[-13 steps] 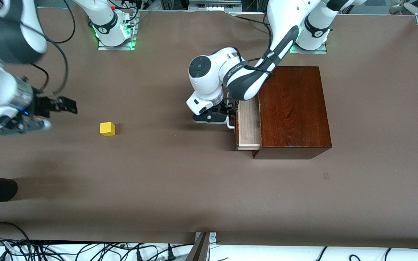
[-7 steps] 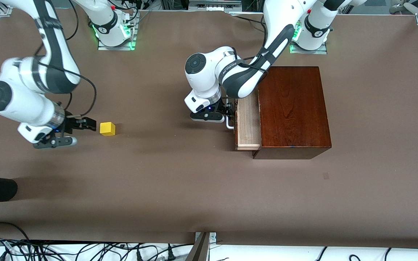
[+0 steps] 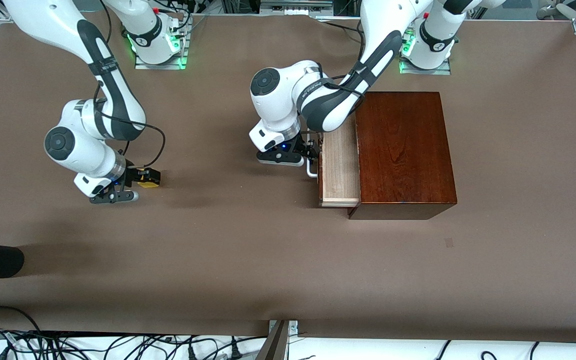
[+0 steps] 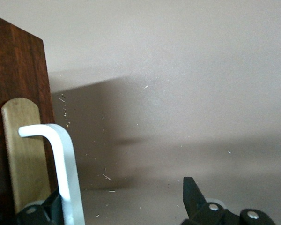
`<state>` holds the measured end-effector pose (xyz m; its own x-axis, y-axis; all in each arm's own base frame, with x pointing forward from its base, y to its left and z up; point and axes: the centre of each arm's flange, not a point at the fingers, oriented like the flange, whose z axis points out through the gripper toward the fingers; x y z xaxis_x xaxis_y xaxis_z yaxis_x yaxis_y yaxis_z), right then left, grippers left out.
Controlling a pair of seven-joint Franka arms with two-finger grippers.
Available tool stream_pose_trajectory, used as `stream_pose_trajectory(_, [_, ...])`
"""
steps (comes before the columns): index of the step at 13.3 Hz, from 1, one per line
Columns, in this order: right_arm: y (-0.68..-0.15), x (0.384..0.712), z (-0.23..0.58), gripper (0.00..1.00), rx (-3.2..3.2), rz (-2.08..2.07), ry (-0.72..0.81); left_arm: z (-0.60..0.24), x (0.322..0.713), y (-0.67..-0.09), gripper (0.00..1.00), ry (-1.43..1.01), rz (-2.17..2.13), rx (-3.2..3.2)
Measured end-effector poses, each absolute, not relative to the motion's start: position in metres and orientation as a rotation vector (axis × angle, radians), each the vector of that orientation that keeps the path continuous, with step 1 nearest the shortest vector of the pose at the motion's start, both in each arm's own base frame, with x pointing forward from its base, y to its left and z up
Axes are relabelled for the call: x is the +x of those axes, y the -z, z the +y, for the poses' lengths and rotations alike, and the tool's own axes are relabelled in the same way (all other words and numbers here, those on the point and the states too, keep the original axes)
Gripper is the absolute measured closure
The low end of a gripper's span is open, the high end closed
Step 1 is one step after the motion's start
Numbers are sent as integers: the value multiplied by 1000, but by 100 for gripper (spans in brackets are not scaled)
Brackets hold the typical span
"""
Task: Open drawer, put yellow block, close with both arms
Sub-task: 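Grasp the yellow cube with the right gripper while the left gripper withdraws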
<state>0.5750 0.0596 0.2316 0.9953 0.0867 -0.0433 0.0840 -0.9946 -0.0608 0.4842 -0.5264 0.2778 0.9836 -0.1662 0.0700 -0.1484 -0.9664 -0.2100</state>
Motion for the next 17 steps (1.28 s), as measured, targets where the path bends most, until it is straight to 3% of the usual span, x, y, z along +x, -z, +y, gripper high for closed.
stream_pose_trajectory(6, [-211,558,55,0,-3089,-121,-26,-539,465,-291,0,57,269,-2849])
stream_pose_trajectory(11, [-197,548,54,2,-3093,-117,-34,-538,470,-348,0,133,256,-2761])
stream_pose_trajectory(12, [-194,547,53,6,-3094,-116,-36,-535,470,-377,0,161,244,-2769])
stream_pose_trajectory(15, [-186,546,53,42,-3096,-114,-49,-500,469,-472,0,147,174,-2808])
stream_pose_trajectory(17, [-186,546,52,44,-3096,-112,-46,-446,498,-521,0,52,132,-2913])
